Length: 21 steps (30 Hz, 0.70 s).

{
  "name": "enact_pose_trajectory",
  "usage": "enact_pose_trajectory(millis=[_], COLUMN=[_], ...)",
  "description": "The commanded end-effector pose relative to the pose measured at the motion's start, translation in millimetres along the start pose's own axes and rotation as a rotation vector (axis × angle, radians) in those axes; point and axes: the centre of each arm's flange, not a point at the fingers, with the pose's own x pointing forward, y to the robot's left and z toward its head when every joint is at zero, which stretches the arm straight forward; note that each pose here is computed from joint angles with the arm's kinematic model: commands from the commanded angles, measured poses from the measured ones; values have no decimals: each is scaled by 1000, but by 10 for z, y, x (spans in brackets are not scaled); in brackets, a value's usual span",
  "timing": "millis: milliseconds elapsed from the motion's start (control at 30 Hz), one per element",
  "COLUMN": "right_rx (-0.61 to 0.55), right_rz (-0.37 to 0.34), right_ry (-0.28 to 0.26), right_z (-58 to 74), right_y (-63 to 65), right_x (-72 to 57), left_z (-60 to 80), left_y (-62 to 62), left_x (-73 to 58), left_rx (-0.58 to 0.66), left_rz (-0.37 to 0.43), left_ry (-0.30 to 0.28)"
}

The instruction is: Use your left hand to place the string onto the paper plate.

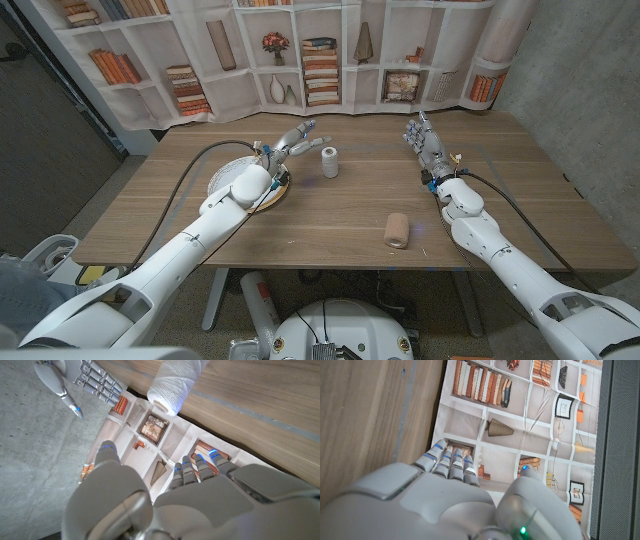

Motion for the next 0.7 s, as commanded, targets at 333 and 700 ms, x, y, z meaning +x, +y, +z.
enact_pose_trajectory(millis=[333,700], right_rx=[9,13], right_rz=[-6,-9], right_ry=[-5,-4], right_z=[4,-10], right_y=[-56,-84], right_x=[-68,-77], left_z=[101,116], left_y=[-188,-232], left_x=[82,69], left_rx=[120,203], left_rz=[-18,31], left_ry=[41,71])
